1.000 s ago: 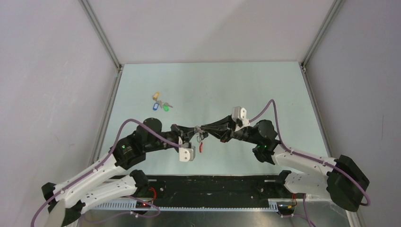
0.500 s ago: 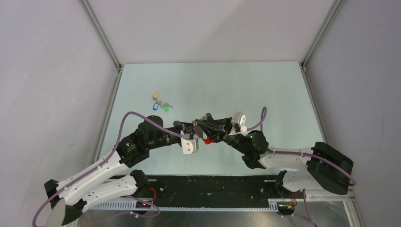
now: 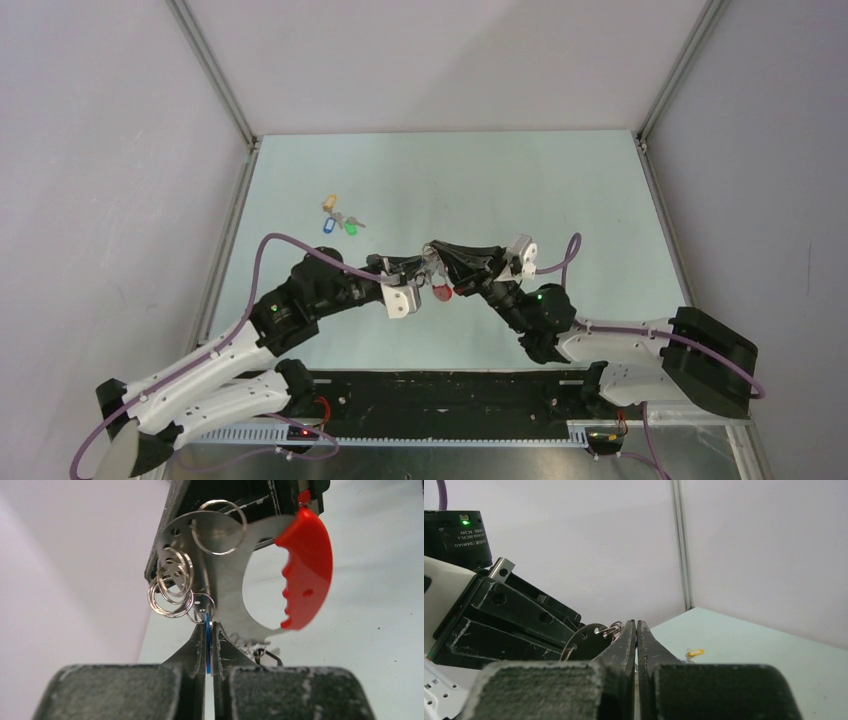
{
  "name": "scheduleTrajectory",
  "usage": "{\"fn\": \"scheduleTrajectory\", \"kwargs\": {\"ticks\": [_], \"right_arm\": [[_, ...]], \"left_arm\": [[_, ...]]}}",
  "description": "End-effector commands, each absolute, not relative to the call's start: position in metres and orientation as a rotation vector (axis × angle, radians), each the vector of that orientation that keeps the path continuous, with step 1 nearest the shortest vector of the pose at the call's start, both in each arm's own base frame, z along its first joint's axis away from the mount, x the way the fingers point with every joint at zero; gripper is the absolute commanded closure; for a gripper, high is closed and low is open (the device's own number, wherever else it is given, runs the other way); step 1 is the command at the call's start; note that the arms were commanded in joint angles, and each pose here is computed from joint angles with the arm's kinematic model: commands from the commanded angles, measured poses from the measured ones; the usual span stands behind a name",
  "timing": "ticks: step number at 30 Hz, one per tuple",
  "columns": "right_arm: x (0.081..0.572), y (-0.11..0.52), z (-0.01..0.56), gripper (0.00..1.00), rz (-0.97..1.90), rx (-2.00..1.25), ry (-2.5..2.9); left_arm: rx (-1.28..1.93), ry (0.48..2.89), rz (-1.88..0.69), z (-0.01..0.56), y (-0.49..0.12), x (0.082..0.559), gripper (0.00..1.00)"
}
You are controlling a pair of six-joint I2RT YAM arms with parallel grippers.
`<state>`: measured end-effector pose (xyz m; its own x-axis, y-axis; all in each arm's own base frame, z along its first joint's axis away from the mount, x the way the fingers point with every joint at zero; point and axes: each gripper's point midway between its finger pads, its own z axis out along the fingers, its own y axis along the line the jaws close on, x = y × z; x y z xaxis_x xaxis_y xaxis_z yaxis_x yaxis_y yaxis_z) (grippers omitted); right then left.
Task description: Remove the keys from the keyring
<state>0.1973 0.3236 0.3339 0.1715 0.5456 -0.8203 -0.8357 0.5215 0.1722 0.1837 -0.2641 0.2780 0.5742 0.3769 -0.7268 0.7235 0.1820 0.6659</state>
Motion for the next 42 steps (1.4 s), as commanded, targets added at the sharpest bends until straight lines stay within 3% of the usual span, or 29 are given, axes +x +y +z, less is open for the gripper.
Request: {"fn": "scheduleTrajectory", "kwargs": {"ticks": [1,5,10,14,26,42], "right_arm": [[0.207,0.280,0.379,1.00,0.978,-0.149,0.855],[0.206,0.286,0.369,0.97,0.987,-0.223,0.853],[0.203,0.287,0.365,0.74,1.005,-0.290,0.834],[0.202,0.283,0.363,0.68,0.995,-0.320,0.823],[0.179,0.307,0.333,0.68,1.087,-0.739,0.838],[0.160,0.325,0.322,0.68,1.159,-0.940,0.836]], "left_arm": [[1.440,1.104,-0.361,0.257,-0.258,0.177,1.00],[1.374,1.111,-0.285,0.275,-0.246,0.188,1.00],[1.353,1.072,-0.237,0.299,-0.239,0.192,1.00],[1.383,1.032,-0.224,0.306,-0.238,0.189,1.00],[1.520,0.841,-0.240,0.308,-0.243,0.166,1.00],[1.649,0.646,-0.364,0.311,-0.257,0.133,1.00]]}}
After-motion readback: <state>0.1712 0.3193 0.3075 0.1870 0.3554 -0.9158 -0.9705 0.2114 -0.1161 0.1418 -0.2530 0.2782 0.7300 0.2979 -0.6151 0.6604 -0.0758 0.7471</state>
